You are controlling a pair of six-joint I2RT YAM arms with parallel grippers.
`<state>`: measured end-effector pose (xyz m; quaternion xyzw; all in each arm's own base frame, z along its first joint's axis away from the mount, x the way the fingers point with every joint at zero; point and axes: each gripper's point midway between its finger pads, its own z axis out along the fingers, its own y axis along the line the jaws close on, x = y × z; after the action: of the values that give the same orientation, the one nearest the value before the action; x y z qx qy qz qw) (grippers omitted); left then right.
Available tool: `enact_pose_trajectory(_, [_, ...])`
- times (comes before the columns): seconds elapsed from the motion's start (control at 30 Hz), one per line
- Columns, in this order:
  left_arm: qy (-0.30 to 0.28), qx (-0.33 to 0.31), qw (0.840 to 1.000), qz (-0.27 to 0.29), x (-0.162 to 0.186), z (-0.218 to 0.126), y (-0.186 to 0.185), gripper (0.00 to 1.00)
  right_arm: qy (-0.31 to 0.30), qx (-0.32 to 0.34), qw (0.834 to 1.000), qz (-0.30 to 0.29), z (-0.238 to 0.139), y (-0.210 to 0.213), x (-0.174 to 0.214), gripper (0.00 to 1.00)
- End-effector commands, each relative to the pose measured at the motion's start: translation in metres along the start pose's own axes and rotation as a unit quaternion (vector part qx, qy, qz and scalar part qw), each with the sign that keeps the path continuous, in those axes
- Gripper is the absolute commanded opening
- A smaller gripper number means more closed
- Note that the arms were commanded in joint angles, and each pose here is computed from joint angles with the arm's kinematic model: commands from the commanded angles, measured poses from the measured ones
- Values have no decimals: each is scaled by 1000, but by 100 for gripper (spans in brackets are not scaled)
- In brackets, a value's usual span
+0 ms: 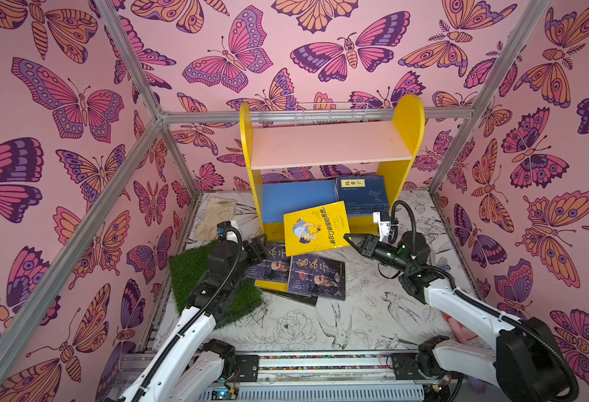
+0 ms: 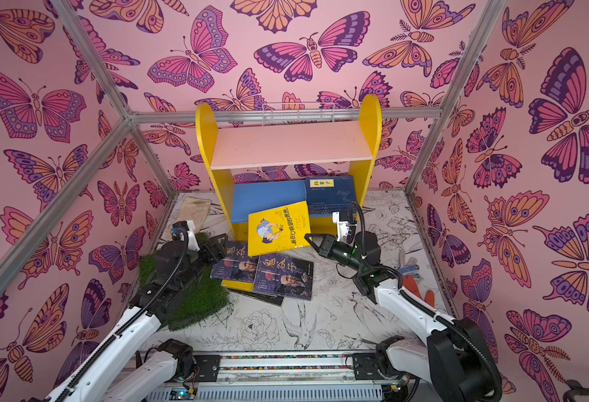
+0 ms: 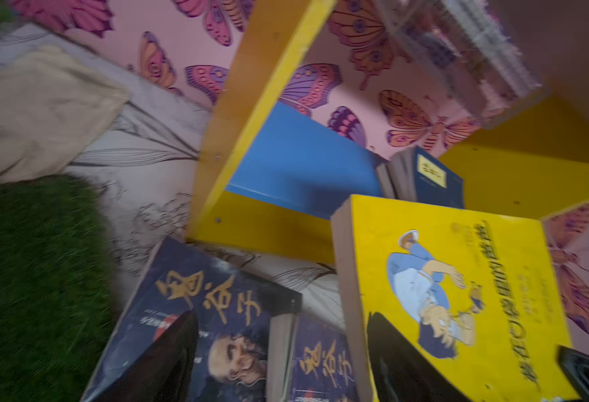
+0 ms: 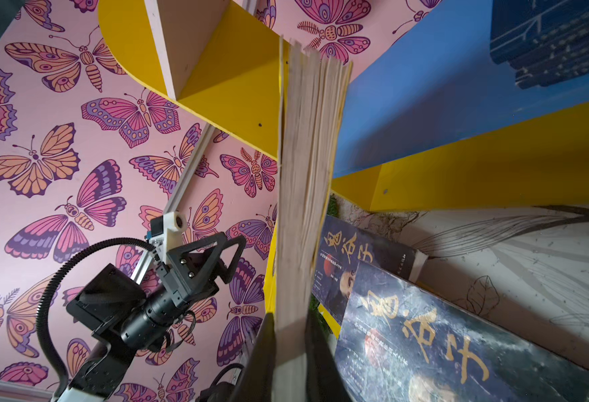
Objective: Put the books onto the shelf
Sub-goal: 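Carry the yellow book with the right gripper to the shelf while the left releases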
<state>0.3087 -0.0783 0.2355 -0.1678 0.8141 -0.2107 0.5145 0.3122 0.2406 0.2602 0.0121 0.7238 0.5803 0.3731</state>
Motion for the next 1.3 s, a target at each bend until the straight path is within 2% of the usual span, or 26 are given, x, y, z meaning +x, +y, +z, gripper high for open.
enact_pose_trajectory(0.0, [17,-142,989,-22,24,-7,64,78,-100,-53,990,-78,11,54,-54,0])
enact_pose_trajectory(0.17, [45,-178,982,-49,47,-10,86,78,-135,-4,986,-94,44,43,-77,0])
enact_pose_trajectory(0.27, [51,-184,980,-62,55,-10,91,76,-130,38,987,-88,70,27,-90,0])
enact_pose_trajectory(0.33, [55,-183,979,-64,57,-10,91,76,-125,41,987,-88,85,25,-98,0])
enact_pose_trajectory(0.47, [59,-182,979,-65,58,-14,92,75,-96,48,992,-66,121,10,-100,0])
enact_pose_trajectory(0.63, [62,-184,979,-60,60,-19,94,75,-34,48,997,-40,152,3,-84,0])
enact_pose_trajectory(0.9, [71,-187,978,-60,66,-19,96,75,11,82,996,-23,176,-20,-66,0])
enact_pose_trajectory(1.27, [84,-186,977,-60,70,-16,95,75,-12,126,991,-29,181,-49,-66,1])
